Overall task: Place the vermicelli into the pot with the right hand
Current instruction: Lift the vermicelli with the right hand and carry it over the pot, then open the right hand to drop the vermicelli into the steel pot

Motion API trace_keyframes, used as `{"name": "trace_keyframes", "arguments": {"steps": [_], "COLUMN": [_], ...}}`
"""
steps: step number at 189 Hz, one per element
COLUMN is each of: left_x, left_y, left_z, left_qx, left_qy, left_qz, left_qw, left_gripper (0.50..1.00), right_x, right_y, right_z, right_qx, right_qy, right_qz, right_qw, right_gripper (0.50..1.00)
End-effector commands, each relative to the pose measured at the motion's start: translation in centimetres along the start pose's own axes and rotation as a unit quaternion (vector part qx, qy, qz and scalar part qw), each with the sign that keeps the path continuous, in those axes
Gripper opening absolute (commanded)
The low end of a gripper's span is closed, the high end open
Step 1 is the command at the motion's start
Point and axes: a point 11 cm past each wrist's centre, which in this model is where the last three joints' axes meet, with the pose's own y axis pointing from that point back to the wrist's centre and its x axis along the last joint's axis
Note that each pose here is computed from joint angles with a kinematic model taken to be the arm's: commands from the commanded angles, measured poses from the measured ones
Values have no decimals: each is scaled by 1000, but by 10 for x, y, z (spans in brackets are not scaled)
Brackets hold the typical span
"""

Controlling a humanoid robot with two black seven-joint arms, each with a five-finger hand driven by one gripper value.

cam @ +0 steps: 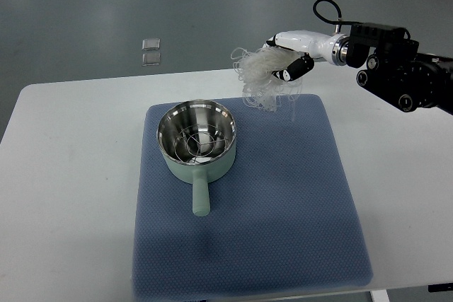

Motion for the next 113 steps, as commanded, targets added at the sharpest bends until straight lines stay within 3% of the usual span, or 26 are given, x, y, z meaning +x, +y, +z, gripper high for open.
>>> {"name": "trace_keyframes", "arguments": {"steps": [1,9,10,20,58,88,113], "left_x": [0,0,0,0,0,-1,0], "left_y": [0,0,0,0,0,0,0], "left_z": [0,0,0,0,0,0,1], "left_qx": [0,0,0,0,0,0,-1], "left_qy": [0,0,0,0,0,0,-1], "left_qz": [0,0,0,0,0,-1,0], "left_qw": [1000,1000,1000,1000,1000,1000,1000], "left_gripper": [1000,1000,1000,1000,1000,1000,1000], "right_x": [26,26,41,47,38,6,-20], "right_y": [-1,-1,0,-1,-5,-16,-22], "right_z": [-26,-26,-39,-53,-94,-139,-139], "right_qx": [35,35,52,71,133,200,200], "right_qy": [-27,-27,-34,-44,-57,-59,-67], "right_qz": [10,10,18,16,-10,-60,-78], "right_qw": [999,999,998,996,989,976,974], "right_gripper": [500,500,500,500,500,500,500]}}
